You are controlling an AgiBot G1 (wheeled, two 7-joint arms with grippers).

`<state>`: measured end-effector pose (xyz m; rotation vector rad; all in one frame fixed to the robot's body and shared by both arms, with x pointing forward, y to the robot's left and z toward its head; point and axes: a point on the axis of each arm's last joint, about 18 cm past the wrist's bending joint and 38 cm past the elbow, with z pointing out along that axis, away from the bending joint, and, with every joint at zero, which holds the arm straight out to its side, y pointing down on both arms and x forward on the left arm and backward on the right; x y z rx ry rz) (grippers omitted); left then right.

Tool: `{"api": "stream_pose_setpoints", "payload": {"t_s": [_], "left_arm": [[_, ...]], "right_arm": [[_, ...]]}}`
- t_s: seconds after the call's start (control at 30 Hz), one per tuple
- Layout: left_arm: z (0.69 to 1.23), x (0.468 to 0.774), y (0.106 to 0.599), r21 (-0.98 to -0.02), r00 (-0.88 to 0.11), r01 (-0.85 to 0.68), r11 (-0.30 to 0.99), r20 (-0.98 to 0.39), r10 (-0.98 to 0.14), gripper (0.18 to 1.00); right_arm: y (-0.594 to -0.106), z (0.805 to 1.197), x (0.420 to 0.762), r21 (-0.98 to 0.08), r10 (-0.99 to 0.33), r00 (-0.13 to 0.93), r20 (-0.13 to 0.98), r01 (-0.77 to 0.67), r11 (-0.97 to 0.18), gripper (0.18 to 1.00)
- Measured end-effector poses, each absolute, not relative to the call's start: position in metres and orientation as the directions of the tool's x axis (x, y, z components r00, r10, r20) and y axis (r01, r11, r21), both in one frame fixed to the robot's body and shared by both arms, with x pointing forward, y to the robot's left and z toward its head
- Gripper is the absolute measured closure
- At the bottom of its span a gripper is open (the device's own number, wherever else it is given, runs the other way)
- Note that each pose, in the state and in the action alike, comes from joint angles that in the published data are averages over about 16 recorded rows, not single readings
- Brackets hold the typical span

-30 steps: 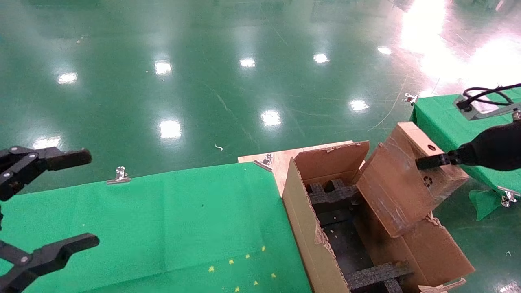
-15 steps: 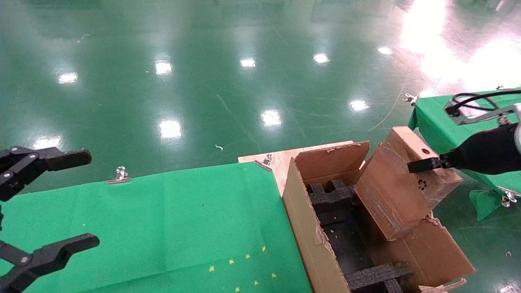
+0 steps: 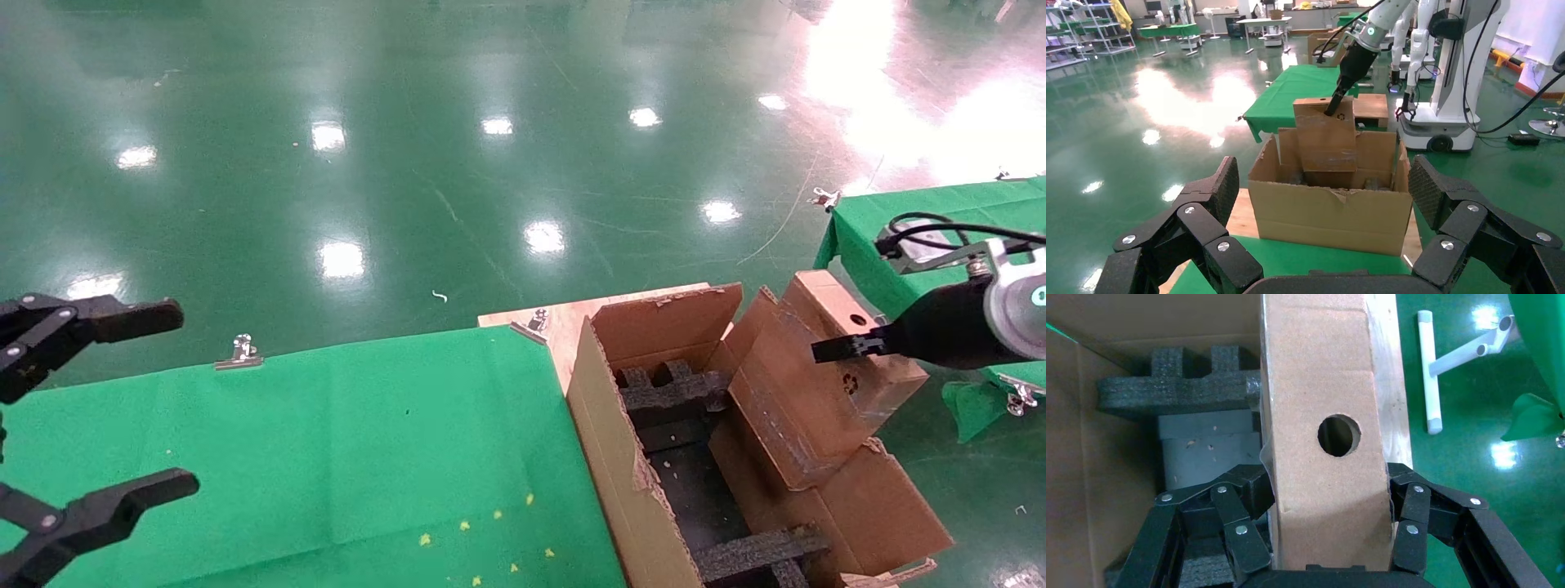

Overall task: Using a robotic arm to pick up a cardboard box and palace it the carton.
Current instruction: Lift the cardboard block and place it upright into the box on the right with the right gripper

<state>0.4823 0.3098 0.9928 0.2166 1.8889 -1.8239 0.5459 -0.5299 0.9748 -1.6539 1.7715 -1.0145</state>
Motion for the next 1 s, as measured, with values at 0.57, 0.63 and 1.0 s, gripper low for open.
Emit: {"api": "stream_pose_setpoints", "payload": {"t_s": [0.57, 0.63, 1.0], "left_arm": [[0.993, 0.482, 0.31, -0.89, -0.862, 0.447, 0.089, -0.455, -0.226, 0.184], [0.993, 0.482, 0.31, -0.89, -0.862, 0.447, 0.089, -0.455, -0.226, 0.184], [0.993, 0.482, 0.31, -0.89, -0.862, 0.447, 0.089, -0.455, -0.226, 0.184]], "right_arm": [[-0.512, 0.947, 0.571, -0.788, -0.975, -0.163, 0.151, -0.615, -0.02, 0.855], [-0.511, 0.944, 0.575, -0.789, -0.975, -0.163, 0.154, -0.614, -0.022, 0.855], [-0.506, 0.924, 0.598, -0.792, -0.973, -0.156, 0.169, -0.61, -0.04, 0.857]]}}
